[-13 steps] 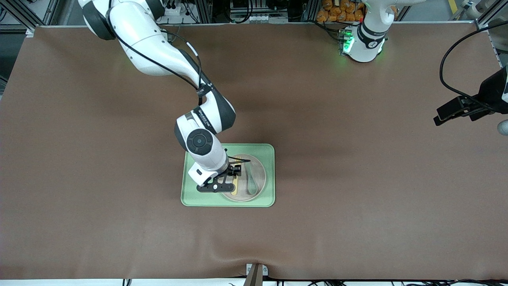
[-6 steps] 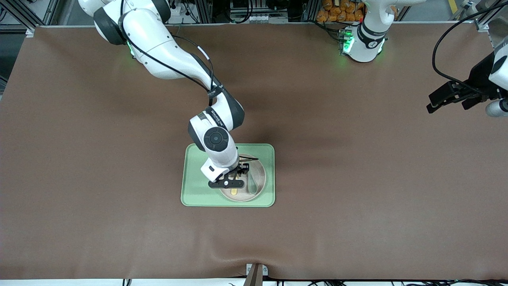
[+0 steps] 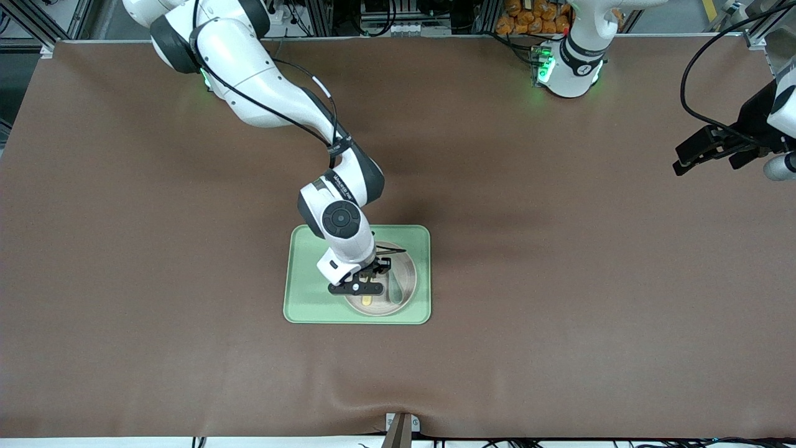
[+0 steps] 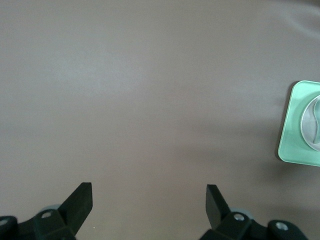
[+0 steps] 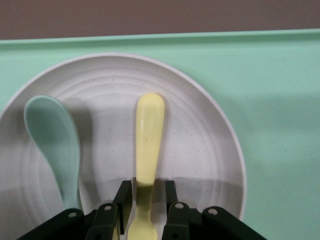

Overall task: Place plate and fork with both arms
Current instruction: 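Lower the right gripper and grasp the yellow fork's handle, then lift the fork with the right gripper and set it beside the plate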

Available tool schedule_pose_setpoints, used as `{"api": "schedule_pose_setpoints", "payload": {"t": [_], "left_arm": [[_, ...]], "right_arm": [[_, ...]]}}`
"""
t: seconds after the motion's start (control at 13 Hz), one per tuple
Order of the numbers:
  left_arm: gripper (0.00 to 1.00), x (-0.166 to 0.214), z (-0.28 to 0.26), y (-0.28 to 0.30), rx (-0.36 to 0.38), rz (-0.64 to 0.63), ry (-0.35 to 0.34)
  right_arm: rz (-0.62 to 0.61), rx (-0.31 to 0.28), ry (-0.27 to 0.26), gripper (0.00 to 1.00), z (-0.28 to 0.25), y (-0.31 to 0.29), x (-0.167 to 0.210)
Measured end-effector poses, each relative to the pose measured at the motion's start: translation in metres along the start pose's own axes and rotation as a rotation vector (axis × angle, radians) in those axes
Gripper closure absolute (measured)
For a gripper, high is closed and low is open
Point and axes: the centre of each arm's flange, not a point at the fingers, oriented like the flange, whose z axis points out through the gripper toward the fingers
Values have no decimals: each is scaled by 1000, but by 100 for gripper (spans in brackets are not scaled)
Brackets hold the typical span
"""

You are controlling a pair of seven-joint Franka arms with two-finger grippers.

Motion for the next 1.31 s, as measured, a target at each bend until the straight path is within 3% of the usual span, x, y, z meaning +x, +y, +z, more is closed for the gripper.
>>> {"api": "schedule_pose_setpoints", "payload": {"t": [0.46, 0.62, 1.31], "left_arm": [[0, 0, 1, 0, 1, 0, -4], [0, 0, 1, 0, 1, 0, -4], [0, 0, 1, 0, 1, 0, -4]], "right_arm": [[10, 5, 6, 70, 6, -3, -2], [11, 5, 7, 85, 5, -3, -2], [63, -6, 8, 85, -26, 15, 26]]}}
